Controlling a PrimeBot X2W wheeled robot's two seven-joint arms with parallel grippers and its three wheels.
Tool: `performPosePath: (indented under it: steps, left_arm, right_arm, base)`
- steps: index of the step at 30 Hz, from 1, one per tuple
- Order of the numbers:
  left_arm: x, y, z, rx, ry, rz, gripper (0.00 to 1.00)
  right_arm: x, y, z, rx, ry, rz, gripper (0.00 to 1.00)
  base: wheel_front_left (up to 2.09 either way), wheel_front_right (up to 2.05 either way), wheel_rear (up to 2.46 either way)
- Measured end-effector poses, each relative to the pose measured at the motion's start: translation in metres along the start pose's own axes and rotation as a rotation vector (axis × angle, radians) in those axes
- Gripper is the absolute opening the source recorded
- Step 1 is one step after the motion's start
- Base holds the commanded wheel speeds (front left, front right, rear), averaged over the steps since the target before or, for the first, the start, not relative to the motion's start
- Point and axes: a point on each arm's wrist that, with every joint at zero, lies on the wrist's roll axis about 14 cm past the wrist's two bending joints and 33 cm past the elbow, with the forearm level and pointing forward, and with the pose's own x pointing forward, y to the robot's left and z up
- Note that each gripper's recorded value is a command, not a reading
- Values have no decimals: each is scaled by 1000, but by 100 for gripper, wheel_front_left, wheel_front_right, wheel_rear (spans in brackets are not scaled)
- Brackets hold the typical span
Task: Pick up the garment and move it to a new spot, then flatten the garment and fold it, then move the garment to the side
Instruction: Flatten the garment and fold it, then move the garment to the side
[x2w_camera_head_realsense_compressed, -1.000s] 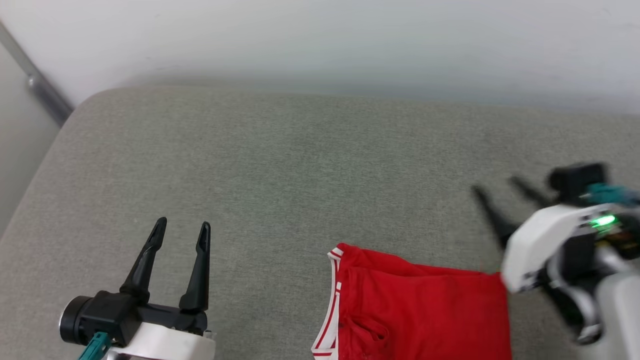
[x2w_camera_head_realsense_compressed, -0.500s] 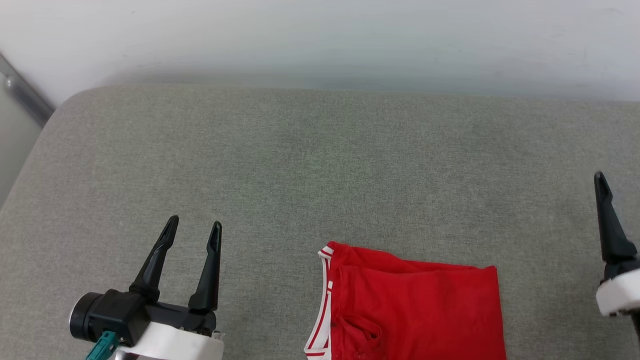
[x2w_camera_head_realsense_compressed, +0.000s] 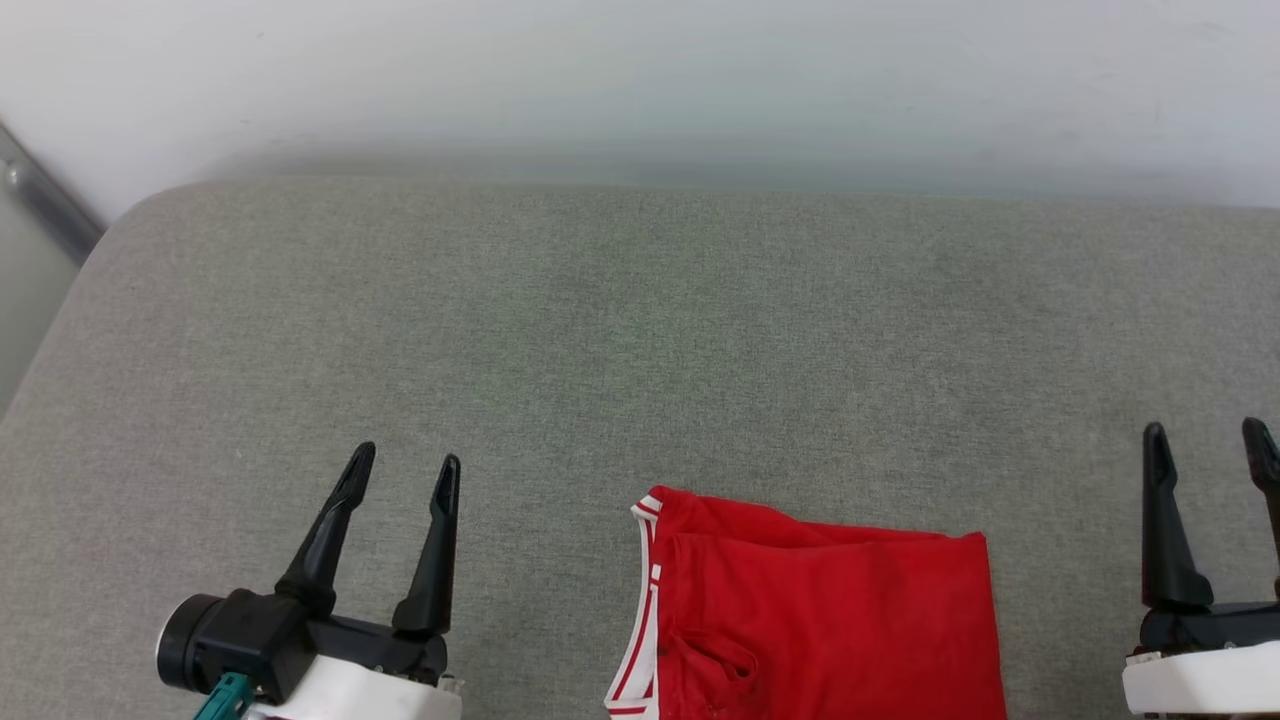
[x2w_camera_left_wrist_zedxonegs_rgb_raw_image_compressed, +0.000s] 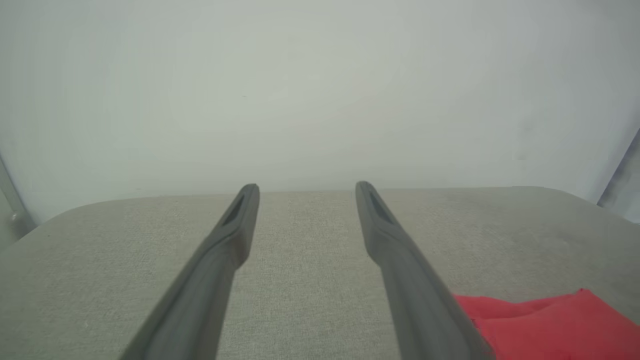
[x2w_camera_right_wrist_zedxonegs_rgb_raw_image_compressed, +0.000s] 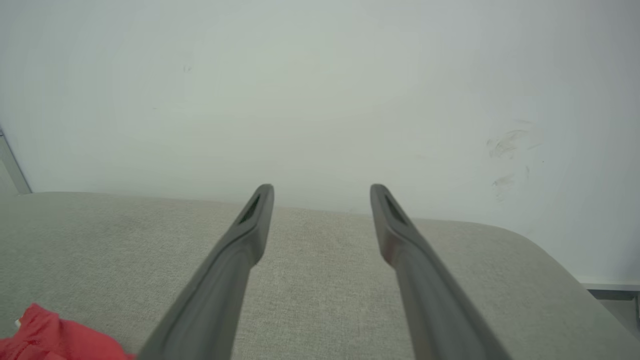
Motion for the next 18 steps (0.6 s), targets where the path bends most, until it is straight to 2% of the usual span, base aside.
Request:
performPosePath:
  steps: [12,15,18]
  left_arm:
    - [-2,0,0,2,1,-1,100]
    - [-2,-1,-2,0,7,-5,100]
    - [-1,-1,-5,-1,16,-6,100]
  right_arm:
    - [-3,4,-2,35,0,-11,100]
    - [-3,6,-11,46,43,-9,100]
    - [-4,13,-29,42,148,22,100]
  base:
    - [0,0,0]
    - [0,0,0]
    - [0,0,0]
